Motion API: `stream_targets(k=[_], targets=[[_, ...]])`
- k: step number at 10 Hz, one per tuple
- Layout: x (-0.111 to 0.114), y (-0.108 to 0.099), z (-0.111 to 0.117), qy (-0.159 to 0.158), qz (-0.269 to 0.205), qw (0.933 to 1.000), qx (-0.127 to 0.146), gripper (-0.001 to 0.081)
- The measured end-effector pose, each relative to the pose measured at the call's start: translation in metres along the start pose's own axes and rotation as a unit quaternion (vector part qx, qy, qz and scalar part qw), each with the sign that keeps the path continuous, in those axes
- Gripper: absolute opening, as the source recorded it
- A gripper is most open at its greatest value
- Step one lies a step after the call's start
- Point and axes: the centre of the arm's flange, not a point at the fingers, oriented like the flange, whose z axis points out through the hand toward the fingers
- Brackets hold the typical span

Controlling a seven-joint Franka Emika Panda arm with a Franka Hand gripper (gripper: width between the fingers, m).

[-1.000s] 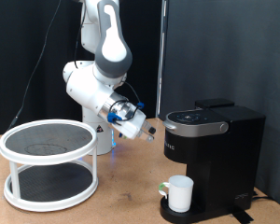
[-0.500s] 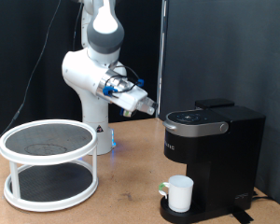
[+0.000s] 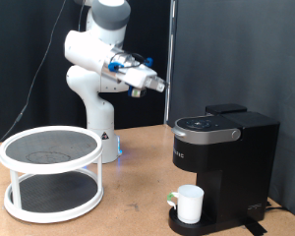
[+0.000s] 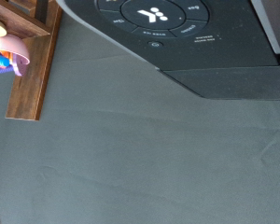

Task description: Make a cup of coffee with the keurig machine

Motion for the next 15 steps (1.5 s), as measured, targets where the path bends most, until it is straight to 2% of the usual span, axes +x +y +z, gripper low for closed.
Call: stream_targets(k=[2, 3, 4, 5, 6, 7, 8, 10, 11, 12, 13, 15], targets=[[-0.003, 0.001, 0.001, -0.004, -0.016, 0.9999, 0.002, 0.0734], [-0.01, 0.005, 0.002, 0.01, -0.042, 0.999, 0.005, 0.0734], [-0.022, 0.011, 0.007, 0.042, -0.076, 0.996, 0.02, 0.0734], [-0.031, 0.019, 0.014, 0.097, -0.112, 0.9885, 0.031, 0.0734], [-0.042, 0.027, 0.022, 0.156, -0.133, 0.9779, 0.04, 0.0734], [-0.053, 0.033, 0.031, 0.198, -0.142, 0.9688, 0.047, 0.0734], [-0.062, 0.04, 0.04, 0.239, -0.152, 0.9583, 0.035, 0.0734], [-0.079, 0.038, 0.055, 0.282, -0.156, 0.9463, 0.027, 0.0734], [-0.079, 0.037, 0.055, 0.278, -0.157, 0.9474, 0.028, 0.0734], [-0.077, 0.036, 0.055, 0.285, -0.169, 0.9427, 0.033, 0.0734], [-0.075, 0.037, 0.056, 0.321, -0.193, 0.926, 0.051, 0.0734], [-0.08, 0.05, 0.07, 0.406, -0.226, 0.8826, 0.068, 0.0734]])
